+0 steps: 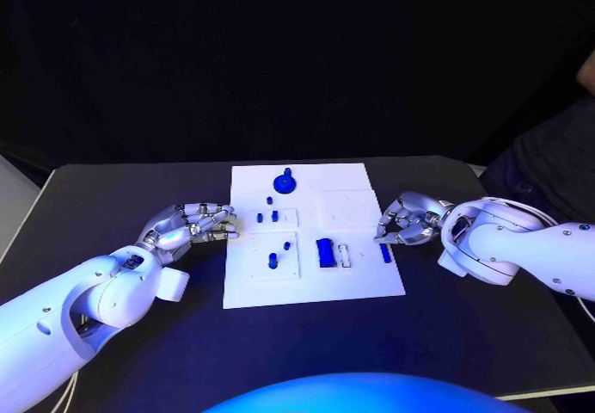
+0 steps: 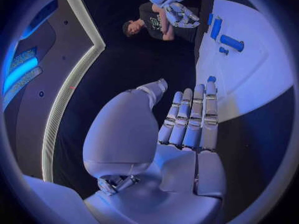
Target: Assemble the parts on the task board
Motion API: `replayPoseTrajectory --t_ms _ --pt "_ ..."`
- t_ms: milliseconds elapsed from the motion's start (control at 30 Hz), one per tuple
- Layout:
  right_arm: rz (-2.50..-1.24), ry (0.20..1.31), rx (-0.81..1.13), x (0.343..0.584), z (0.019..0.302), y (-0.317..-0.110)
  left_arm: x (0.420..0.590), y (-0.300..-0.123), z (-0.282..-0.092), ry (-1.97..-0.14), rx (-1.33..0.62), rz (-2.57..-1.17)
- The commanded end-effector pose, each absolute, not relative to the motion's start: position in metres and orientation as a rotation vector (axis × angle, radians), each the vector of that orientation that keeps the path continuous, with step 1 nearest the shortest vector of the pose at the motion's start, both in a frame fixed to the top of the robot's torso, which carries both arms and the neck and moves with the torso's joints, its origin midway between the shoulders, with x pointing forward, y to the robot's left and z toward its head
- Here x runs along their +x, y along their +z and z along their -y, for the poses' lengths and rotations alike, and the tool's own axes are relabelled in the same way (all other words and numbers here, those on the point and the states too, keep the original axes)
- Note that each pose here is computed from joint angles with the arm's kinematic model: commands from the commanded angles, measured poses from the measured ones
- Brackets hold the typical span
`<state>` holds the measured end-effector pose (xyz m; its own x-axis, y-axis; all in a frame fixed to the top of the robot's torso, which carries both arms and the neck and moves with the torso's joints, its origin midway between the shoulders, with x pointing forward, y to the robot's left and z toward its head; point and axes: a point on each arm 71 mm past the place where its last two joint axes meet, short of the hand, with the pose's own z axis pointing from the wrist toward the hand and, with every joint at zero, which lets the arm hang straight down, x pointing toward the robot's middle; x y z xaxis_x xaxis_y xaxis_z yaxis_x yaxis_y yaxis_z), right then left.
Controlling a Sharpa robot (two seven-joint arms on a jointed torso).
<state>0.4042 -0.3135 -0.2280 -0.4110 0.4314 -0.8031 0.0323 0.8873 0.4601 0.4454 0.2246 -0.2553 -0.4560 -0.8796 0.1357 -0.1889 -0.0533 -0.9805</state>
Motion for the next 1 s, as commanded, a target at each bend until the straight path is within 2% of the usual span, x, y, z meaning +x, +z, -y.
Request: replayPoseTrajectory --t_ms 33,167,433,633,1000 --pt "-2.025 0.287 0.289 0.401 0.322 -0.233 0.445 -0.254 -0.222 -1.584 -1.123 -1.651" --pt "-2.02 0.221 0.304 0.398 0.328 -0.233 0.445 -0.254 -0.222 -1.583 -1.123 -1.651" --pt "-1.974 0.16 0.325 0.394 0.33 -0.232 0.445 -0.253 -0.223 -1.582 -1.123 -1.651" --pt "-1.954 0.139 0.323 0.394 0.328 -0.236 0.445 -0.254 -0.223 -1.579 -1.124 -1.651" --pt "-1.98 0.137 0.301 0.392 0.316 -0.255 0.445 -0.254 -0.224 -1.578 -1.124 -1.654"
